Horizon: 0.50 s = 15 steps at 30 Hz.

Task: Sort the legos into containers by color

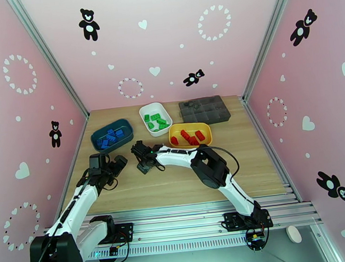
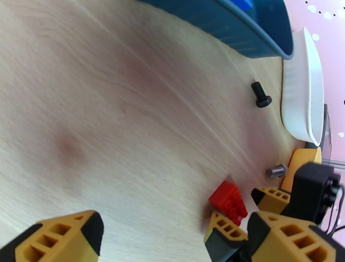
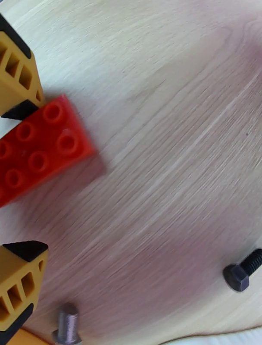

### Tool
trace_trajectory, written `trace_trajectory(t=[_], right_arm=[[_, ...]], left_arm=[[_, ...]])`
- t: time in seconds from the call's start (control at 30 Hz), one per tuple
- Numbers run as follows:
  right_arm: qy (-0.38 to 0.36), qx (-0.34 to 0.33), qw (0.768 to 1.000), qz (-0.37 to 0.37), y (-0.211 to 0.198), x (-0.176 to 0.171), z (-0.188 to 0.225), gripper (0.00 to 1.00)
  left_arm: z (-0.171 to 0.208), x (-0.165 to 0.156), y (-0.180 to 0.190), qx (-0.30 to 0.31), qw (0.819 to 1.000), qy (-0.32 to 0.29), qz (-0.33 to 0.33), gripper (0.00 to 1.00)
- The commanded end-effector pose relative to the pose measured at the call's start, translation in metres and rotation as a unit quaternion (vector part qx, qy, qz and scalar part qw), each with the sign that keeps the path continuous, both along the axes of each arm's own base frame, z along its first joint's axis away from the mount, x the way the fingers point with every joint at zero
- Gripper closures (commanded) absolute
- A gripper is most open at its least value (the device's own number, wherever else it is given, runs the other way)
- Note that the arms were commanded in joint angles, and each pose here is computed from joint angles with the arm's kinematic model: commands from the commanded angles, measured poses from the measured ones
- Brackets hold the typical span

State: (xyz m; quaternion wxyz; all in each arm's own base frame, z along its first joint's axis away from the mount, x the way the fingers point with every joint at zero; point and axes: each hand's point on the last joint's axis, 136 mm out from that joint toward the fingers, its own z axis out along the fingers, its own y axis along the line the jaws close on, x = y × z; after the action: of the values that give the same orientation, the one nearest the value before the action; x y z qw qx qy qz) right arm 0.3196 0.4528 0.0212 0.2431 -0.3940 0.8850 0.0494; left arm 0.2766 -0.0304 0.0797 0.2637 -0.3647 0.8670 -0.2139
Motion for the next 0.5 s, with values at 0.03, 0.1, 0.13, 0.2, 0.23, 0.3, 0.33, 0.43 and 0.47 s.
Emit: trace_trajectory(t=[0.03, 0.1, 0.13, 0.2, 0.23, 0.3, 0.33, 0.43, 0.47], right_arm=[[0.021, -0.013, 1.000, -0.015, -0.004, 0.010, -0.020, 0.29], [0.026, -0.005, 1.000, -0.015, -0.001, 0.012, -0.019, 0.34], [0.029, -0.003, 0.999, -0.015, -0.001, 0.012, -0.020, 0.37], [0.036, 0.005, 0.999, -0.014, 0.001, 0.011, -0.018, 0.44], [0.038, 0.007, 0.999, -0.013, 0.002, 0.010, -0.018, 0.47], [0.043, 0.011, 0.999, -0.013, 0.003, 0.008, -0.017, 0.54], [0.044, 0.014, 0.999, -0.014, 0.004, 0.008, -0.016, 0.57], [0.045, 0.029, 0.998, -0.019, 0.005, 0.007, -0.006, 0.63], [0.043, 0.035, 0.998, -0.019, 0.005, 0.007, 0.000, 0.63]], left_arm=[[0.000, 0.002, -0.002, -0.010, 1.000, -0.003, -0.005, 0.06], [0.000, 0.003, -0.003, -0.011, 1.000, -0.003, -0.008, 0.06], [0.000, 0.003, -0.003, -0.012, 1.000, -0.003, -0.009, 0.06], [0.001, 0.004, -0.004, -0.013, 1.000, -0.004, -0.013, 0.06], [0.002, 0.005, -0.005, -0.013, 1.000, -0.005, -0.015, 0.06], [0.004, 0.007, -0.008, -0.014, 1.000, -0.005, -0.024, 0.04], [0.005, 0.007, -0.009, -0.014, 0.999, -0.002, -0.030, 0.04], [0.008, 0.010, -0.016, -0.011, 0.999, -0.001, -0.045, 0.02], [0.009, 0.010, -0.018, -0.012, 0.999, -0.002, -0.047, 0.02]])
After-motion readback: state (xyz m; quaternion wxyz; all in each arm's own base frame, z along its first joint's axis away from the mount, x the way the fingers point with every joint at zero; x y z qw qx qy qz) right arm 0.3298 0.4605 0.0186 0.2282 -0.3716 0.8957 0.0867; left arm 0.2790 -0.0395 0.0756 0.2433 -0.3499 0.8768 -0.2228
